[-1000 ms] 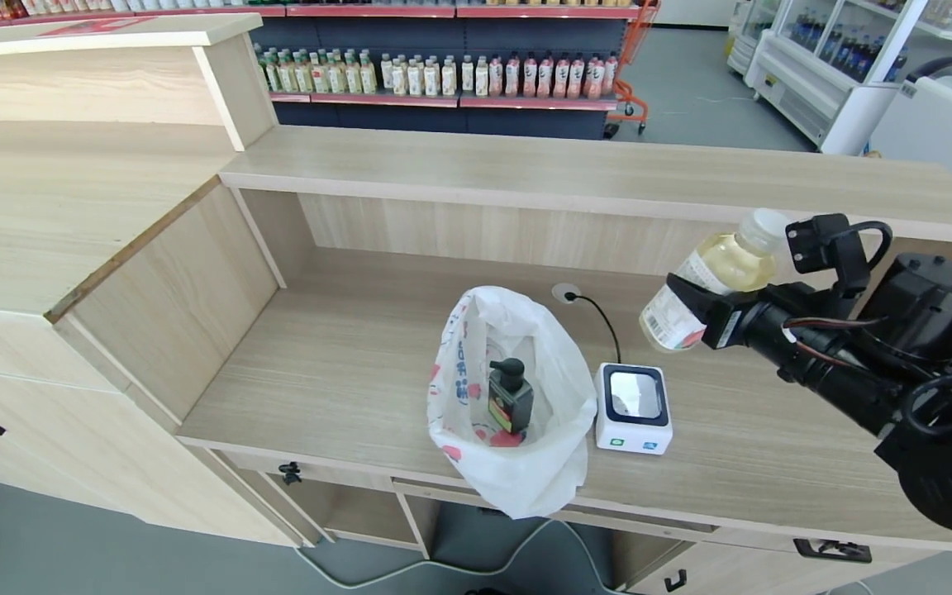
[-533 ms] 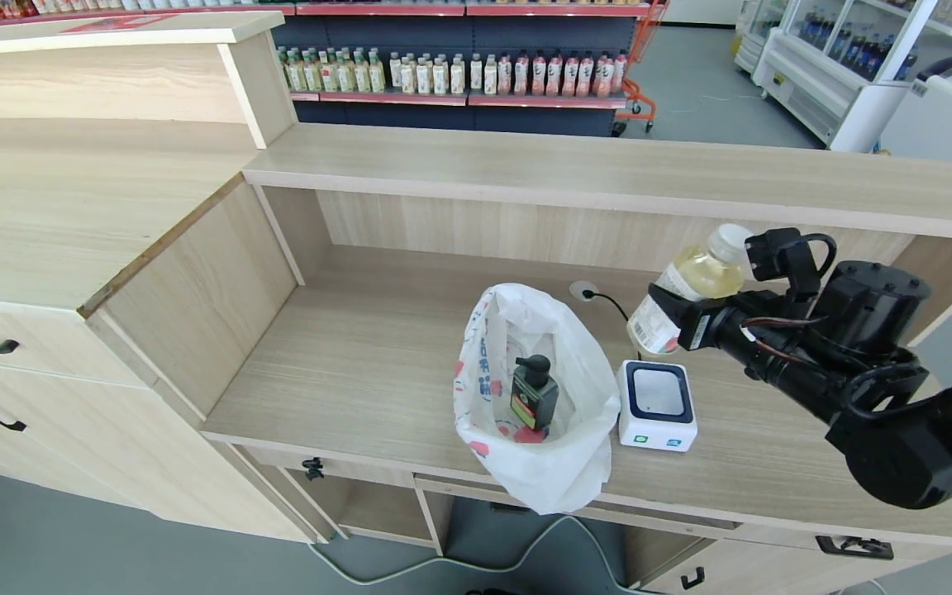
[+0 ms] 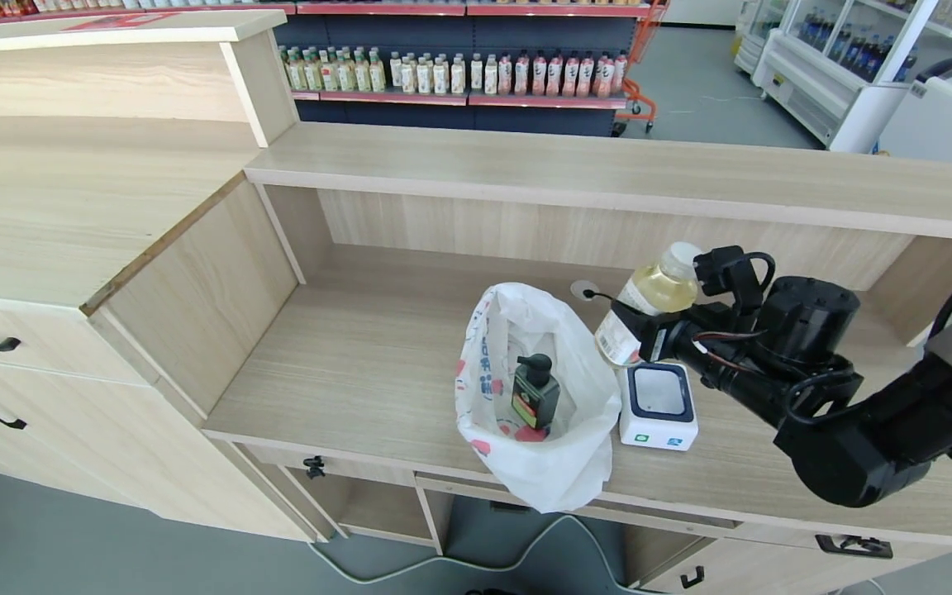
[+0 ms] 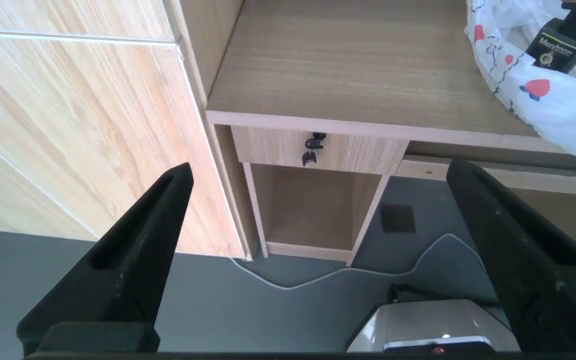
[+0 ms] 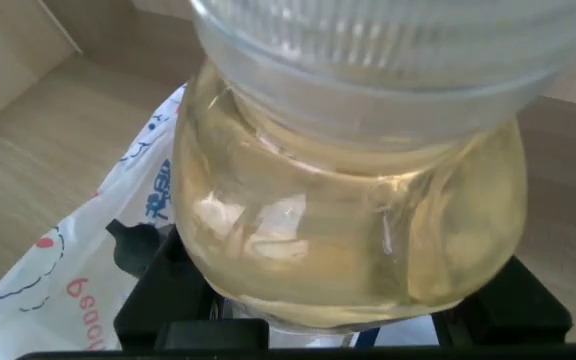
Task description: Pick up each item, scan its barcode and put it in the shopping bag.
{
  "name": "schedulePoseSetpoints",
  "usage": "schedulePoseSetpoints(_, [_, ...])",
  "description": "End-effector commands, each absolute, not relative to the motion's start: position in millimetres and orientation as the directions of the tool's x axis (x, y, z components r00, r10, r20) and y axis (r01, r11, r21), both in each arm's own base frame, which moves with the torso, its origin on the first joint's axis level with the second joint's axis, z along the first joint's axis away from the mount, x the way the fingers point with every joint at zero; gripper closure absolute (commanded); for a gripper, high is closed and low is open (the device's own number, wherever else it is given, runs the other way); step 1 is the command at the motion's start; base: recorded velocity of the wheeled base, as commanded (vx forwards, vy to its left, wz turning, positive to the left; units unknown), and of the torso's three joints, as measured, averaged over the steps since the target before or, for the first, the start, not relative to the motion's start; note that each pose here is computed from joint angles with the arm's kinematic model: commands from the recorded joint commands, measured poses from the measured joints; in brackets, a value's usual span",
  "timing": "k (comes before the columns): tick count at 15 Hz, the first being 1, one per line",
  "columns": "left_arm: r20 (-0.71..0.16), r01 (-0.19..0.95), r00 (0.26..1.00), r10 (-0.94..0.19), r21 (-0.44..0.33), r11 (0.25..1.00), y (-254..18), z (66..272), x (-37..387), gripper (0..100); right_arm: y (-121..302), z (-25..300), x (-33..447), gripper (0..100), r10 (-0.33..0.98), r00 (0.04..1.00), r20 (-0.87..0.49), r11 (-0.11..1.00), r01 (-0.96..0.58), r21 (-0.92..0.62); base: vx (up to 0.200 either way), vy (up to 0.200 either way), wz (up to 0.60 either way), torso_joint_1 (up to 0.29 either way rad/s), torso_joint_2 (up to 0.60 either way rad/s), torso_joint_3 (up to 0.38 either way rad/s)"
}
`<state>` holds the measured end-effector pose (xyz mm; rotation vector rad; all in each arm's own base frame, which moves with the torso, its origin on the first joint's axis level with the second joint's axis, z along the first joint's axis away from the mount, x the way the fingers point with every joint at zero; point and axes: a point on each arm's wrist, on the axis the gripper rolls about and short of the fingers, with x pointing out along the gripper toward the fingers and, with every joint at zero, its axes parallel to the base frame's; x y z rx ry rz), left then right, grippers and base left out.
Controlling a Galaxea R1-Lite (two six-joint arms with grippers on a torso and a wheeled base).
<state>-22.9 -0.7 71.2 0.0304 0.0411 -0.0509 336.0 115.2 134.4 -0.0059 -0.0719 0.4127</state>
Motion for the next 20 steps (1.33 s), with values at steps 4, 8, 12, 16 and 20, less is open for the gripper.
schedulePoseSetpoints(4, [-0.043,0.052,0.998,-0.051,0.029,0.998,-1,71,-23,0,128,97,365,100,0.416,0.908,0.056,0.909,-0.415,-0.027,0.000,0.000,0.00,0.000,0.00,0.000])
schedulePoseSetpoints(8, [-0.041,0.052,0.998,-0.051,0.029,0.998,-1,71,-23,0,136,72,382,100,0.425,0.905,0.027,0.904,-0.422,-0.069,0.000,0.000,0.00,0.000,0.00,0.000])
schedulePoseSetpoints(12, [-0.041,0.052,0.998,-0.051,0.029,0.998,-1,71,-23,0,147,65,402,100,0.496,0.866,0.059,0.866,-0.489,-0.101,0.000,0.000,0.00,0.000,0.00,0.000])
schedulePoseSetpoints(16, [-0.041,0.052,0.998,-0.051,0.029,0.998,-1,71,-23,0,152,55,413,100,0.519,0.852,0.066,0.852,-0.509,-0.117,0.000,0.000,0.00,0.000,0.00,0.000])
schedulePoseSetpoints(20, [-0.041,0.052,0.998,-0.051,0.029,0.998,-1,71,-23,0,155,51,419,100,0.542,0.837,0.076,0.837,-0.529,-0.143,0.000,0.000,0.00,0.000,0.00,0.000])
